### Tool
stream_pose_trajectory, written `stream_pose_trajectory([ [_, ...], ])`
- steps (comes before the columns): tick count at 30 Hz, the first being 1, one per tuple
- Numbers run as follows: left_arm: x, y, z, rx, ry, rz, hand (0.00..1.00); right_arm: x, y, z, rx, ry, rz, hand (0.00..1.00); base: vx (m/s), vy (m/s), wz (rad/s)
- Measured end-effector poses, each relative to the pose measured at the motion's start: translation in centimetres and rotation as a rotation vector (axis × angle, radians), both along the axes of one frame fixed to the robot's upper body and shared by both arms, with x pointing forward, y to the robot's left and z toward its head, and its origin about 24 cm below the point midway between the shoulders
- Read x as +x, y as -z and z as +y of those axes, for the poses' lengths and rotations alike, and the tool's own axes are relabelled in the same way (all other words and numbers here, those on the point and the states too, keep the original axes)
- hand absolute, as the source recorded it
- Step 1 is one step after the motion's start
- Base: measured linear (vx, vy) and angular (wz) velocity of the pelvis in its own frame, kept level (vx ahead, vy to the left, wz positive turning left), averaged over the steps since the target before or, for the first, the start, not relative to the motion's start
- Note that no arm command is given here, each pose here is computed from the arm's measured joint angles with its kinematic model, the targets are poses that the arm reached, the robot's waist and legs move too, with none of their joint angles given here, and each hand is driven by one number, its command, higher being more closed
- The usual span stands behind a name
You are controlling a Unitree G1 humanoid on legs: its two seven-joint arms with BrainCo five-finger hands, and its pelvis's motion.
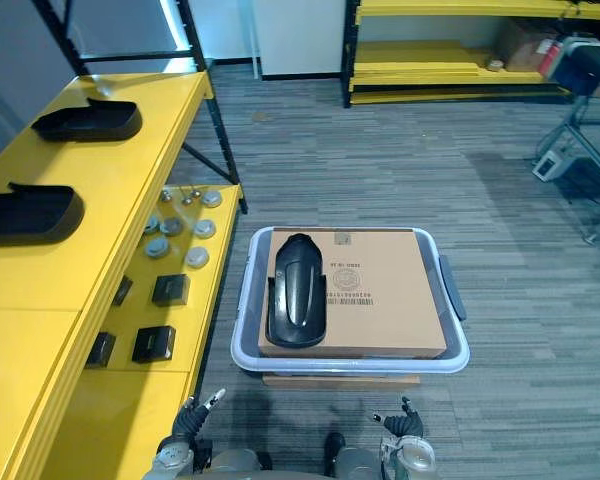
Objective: Walk over and take plastic housings, then place them on the shelf
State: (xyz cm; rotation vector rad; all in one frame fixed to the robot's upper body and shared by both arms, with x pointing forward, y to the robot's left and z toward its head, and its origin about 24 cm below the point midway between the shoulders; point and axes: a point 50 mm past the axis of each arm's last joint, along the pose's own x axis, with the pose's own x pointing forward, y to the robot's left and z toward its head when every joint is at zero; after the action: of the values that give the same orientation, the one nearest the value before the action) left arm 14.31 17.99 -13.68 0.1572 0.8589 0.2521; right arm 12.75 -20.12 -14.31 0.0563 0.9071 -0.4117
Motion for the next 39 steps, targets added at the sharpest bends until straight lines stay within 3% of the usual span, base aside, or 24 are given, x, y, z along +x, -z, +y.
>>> stream_pose_trajectory([
  [11, -2.2, 0.6, 1.1, 0.015, -0.039, 0.057, 0.0, -0.1, -1.6, -2.9, -0.013, 0.219, -0.121, 0.0, 0.05, 0.08, -0.06],
  [17, -3.1, 0.4, 2.1, 0.021, -0.068, 0.05, 0.0, 1.3, -7.2, -9.3, -0.233, 0.41, -0.362, 0.0, 0.0, 0.0, 0.0],
  [20, -3.7, 0.6, 2.1, 0.018, -0.071, 0.066, 0.0, 3.2, -11.6, -10.6, -0.351, 0.389, -0.537, 0.0, -0.03, -0.003, 0.01],
  [24, -4.0, 0.7, 1.8, 0.012, -0.066, 0.076, 0.0, 6.4, -15.5, -9.2, -0.421, 0.252, -0.716, 0.0, -0.02, -0.013, 0.08],
  [30, -4.1, 0.7, 1.7, 0.006, -0.054, 0.068, 0.0, 10.7, -18.0, -2.3, -0.402, -0.152, -0.864, 0.0, -0.06, 0.004, 0.11],
  [34, -4.1, 0.6, 1.9, 0.005, -0.043, 0.06, 0.0, 11.3, -17.4, -1.6, -0.488, -0.266, -0.809, 0.0, -0.07, 0.013, 0.17],
  [39, -4.1, 0.6, 2.0, 0.011, -0.038, 0.061, 0.0, 11.5, -13.6, -1.1, -0.538, -0.366, -0.582, 0.0, -0.04, 0.021, 0.18],
])
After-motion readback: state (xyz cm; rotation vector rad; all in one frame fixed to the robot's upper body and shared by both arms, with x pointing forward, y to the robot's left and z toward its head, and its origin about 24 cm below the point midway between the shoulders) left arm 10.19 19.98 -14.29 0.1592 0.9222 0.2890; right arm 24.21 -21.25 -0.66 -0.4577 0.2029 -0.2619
